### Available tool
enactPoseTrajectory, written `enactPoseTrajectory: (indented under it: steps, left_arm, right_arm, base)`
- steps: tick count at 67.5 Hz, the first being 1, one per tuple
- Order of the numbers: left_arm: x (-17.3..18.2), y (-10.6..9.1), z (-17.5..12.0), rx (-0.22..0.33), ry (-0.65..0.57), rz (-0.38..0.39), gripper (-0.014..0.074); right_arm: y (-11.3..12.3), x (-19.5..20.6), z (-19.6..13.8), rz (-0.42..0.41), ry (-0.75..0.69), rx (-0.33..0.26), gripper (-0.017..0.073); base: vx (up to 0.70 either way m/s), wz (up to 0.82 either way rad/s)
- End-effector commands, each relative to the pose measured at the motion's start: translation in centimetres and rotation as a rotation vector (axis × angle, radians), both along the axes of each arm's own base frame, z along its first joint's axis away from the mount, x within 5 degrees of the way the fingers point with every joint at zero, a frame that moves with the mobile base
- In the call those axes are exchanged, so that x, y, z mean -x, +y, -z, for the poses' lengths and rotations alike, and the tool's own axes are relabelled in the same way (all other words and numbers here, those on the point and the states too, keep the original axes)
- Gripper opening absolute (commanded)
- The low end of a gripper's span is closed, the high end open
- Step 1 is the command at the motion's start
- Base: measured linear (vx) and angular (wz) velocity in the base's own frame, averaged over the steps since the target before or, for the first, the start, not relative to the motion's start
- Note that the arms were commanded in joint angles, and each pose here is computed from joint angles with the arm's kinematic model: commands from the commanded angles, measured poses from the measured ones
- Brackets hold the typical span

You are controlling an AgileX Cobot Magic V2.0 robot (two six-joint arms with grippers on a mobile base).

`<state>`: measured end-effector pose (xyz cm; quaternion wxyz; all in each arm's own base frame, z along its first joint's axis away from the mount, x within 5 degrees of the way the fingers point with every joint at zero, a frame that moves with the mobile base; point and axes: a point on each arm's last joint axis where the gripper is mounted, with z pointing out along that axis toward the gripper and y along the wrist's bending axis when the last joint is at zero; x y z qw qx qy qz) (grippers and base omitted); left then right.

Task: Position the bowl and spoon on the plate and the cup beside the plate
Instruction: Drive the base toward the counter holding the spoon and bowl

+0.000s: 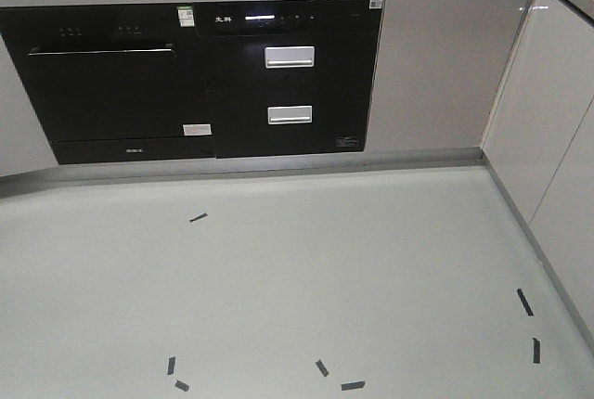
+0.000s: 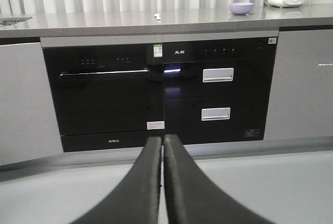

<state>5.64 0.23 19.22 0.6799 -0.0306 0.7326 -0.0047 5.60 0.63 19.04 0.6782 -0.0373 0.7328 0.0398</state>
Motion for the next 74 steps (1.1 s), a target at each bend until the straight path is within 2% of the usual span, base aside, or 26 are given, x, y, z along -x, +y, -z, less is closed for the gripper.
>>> enactPoseTrajectory:
  steps: [1,74]
  left_arm:
    - [0.18,-0.05,-1.42,0.005,-0.112,0.005,-0.0006]
    - [0.18,-0.05,-1.42,0.005,-0.112,0.005,-0.0006]
  right_arm:
    - [-0.07,-0.02,-0.46,0.01,-0.076,0.001,-0.0006]
    - [-0.07,-0.02,-0.46,0.01,-0.076,0.001,-0.0006]
  base:
    - [0.12,-0.04]
    - [0.12,0.07]
